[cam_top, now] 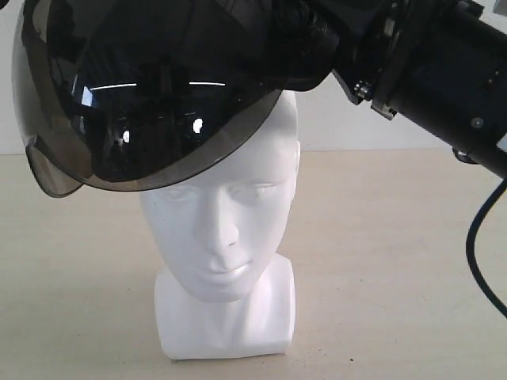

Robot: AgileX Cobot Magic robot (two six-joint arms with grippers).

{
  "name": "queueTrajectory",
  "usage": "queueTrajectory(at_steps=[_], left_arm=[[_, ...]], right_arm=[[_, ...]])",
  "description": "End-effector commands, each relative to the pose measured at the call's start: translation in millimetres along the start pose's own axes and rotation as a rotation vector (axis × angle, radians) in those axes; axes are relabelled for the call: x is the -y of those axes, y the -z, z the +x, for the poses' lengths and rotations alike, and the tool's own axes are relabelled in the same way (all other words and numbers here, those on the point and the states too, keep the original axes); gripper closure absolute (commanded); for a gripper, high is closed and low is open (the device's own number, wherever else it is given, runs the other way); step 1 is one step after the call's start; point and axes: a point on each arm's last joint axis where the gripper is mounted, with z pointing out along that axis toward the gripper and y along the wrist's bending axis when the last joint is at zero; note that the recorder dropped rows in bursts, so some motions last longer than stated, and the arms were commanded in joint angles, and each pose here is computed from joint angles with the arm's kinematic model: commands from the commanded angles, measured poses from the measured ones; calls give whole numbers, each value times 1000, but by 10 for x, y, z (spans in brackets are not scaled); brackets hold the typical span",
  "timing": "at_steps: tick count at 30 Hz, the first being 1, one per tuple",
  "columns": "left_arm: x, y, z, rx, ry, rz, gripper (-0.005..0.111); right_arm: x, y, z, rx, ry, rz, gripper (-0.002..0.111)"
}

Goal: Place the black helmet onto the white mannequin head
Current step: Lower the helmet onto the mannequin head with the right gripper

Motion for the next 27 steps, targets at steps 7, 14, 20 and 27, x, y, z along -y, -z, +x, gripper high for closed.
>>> queueTrajectory(at_steps=[7,14,20,27], left_arm=[[118,-137,108,-69,-18,38,103],[134,-133,138,-102,-20,56,103],[88,-171,246,-128,30,75,103],[157,-281,397,-150,50,170,103]], right_arm=[[-101,154,-174,149,64,-37,108],[-2,291,-118,193,91,26,108],[61,353,-69,191,106,67,108],[94,356,-69,189,120,105,108]])
